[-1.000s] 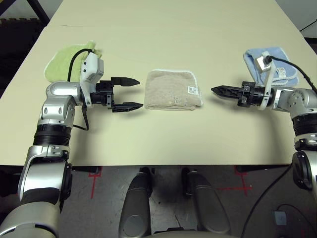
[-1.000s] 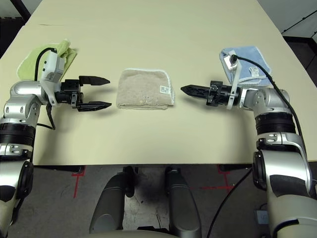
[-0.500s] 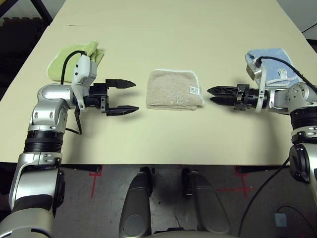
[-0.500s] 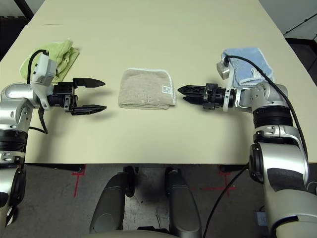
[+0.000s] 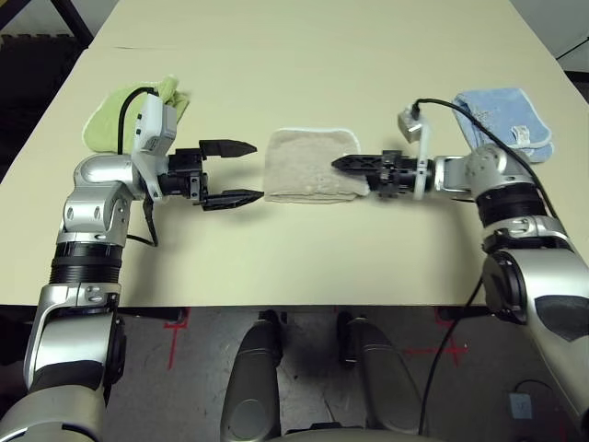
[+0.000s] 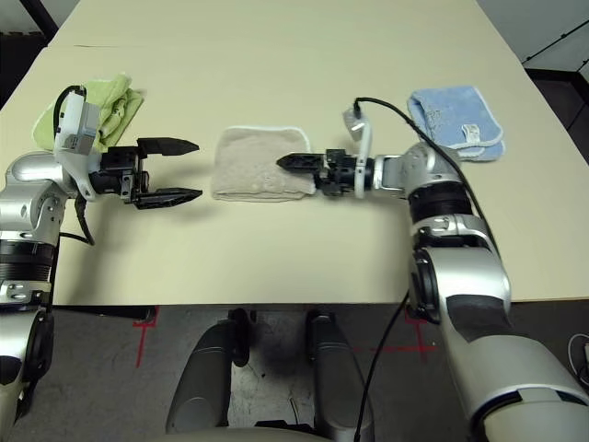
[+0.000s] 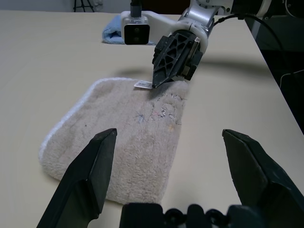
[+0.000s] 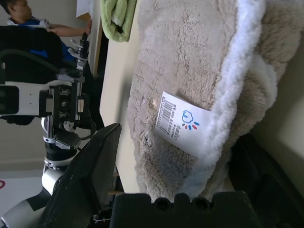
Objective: Fold the towel and set it aside.
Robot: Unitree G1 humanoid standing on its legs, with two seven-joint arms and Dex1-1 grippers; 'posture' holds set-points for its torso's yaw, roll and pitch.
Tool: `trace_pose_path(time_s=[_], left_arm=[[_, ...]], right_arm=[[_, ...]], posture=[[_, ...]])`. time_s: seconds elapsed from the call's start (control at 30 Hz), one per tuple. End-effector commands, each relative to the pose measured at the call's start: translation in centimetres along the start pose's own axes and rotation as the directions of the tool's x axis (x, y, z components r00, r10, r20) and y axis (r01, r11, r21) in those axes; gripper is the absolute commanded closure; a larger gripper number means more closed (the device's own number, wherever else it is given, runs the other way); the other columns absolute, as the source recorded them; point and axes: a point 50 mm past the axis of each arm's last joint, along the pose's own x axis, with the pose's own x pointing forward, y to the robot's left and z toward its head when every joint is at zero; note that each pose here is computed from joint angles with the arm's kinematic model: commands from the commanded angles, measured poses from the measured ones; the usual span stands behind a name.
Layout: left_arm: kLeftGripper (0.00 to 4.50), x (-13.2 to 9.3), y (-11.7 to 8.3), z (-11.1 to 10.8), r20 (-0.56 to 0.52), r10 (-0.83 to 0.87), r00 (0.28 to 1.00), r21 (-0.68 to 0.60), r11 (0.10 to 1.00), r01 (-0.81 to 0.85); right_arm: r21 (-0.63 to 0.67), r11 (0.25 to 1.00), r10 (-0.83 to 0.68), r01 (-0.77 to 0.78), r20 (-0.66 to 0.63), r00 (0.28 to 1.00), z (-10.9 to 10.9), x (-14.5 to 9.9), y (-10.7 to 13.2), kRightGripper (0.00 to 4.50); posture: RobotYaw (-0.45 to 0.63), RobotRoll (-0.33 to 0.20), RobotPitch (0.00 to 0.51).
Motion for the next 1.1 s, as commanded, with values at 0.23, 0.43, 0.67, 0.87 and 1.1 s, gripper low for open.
trace_pose_path(time_s=[0.23, 0.43, 0.67, 0.87, 1.1], left_arm=[[0.0, 0.1, -0.4, -0.3, -0.008, -0.027, 1.0, -0.013, 1.0, 0.027], [0.0, 0.2, -0.5, -0.6, -0.01, -0.035, 0.999, -0.02, 0.999, 0.035], [0.0, 0.0, -0.5, -1.2, -0.015, -0.026, 1.0, -0.038, 0.999, 0.025], [0.0, -0.1, -0.3, -1.5, 0.003, 0.012, 1.0, -0.059, 0.998, -0.012], [0.0, -0.3, 0.2, -1.8, 0.001, 0.035, 0.999, -0.067, 0.997, -0.035]], right_arm=[[0.036, 0.998, -0.046, 0.045, 0.006, 0.999, -0.5, -0.6, -1.1, 3.26], [0.011, 1.0, -0.011, 0.01, 0.085, 0.996, 0.3, -1.3, -0.7, 4.49], [-0.187, 0.982, 0.102, -0.006, 0.506, 0.857, 5.9, -3.2, 2.1, 4.49], [-0.233, 0.947, 0.06, 0.221, 0.805, 0.59, 9.3, -6.1, 2.4, 4.49], [-0.091, 0.833, -0.078, 0.546, 0.957, 0.279, 10.7, -10.7, 1.3, 4.49]], posture=[[0.03, 0.0, 0.266], [0.01, 0.0, 0.263], [-0.02, 0.0, 0.257], [-0.04, 0.0, 0.254], [-0.05, 0.0, 0.251]])
